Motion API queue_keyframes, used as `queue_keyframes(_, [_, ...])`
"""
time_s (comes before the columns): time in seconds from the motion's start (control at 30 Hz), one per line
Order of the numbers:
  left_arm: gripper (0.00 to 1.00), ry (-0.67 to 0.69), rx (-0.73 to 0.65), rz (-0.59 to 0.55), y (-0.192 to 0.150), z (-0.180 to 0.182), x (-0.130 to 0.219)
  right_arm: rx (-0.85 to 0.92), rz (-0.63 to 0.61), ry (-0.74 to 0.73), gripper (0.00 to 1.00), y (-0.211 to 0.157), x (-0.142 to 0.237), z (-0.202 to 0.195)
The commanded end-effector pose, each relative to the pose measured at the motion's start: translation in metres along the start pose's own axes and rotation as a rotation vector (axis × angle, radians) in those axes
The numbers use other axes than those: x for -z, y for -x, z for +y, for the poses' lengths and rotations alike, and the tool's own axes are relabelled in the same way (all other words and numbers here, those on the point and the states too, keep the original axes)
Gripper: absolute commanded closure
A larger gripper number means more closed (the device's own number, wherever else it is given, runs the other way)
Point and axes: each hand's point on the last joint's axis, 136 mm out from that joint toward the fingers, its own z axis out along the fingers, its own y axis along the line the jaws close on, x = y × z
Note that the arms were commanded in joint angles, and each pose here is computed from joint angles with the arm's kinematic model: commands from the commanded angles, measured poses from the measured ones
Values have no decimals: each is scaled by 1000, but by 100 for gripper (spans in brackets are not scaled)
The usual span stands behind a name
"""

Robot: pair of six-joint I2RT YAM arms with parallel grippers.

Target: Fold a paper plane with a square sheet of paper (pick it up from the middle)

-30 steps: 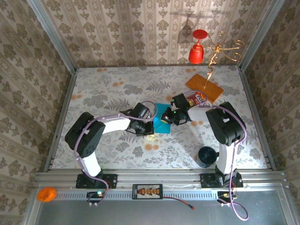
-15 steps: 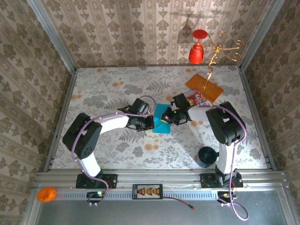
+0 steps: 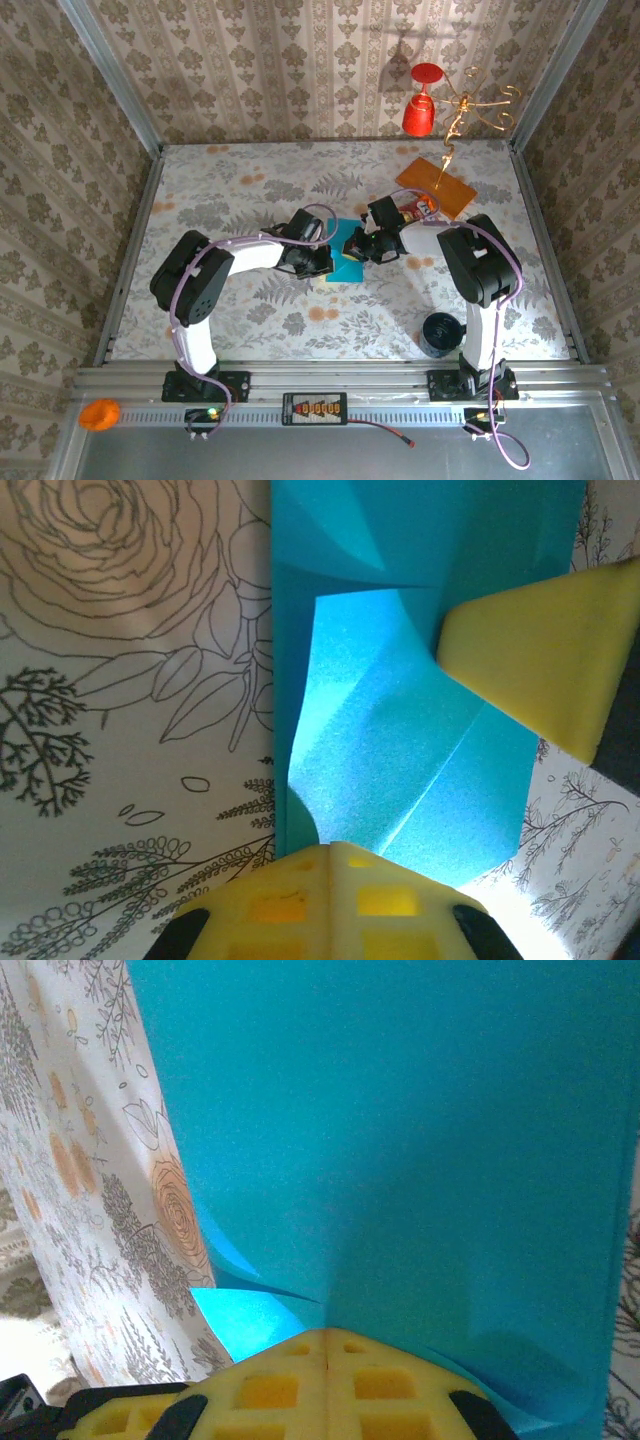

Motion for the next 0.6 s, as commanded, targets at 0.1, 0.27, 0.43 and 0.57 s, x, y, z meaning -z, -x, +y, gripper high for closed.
queue_keyframes(0.1, [100, 92, 60, 61, -17, 22, -8, 85, 10, -133, 95, -11, 25, -10])
queue_keyframes(0.27, [100, 109, 57, 66, -17, 22, -8, 131, 25, -176, 95, -29, 24, -7])
queue_keyframes(0.43, [100, 116, 59, 73, -18, 23, -10, 146, 45, -182, 95, -40, 13, -3])
queue_keyframes(0.57, [100, 120, 60, 76, -18, 24, -11, 168, 65, -153, 95, -45, 5, 8])
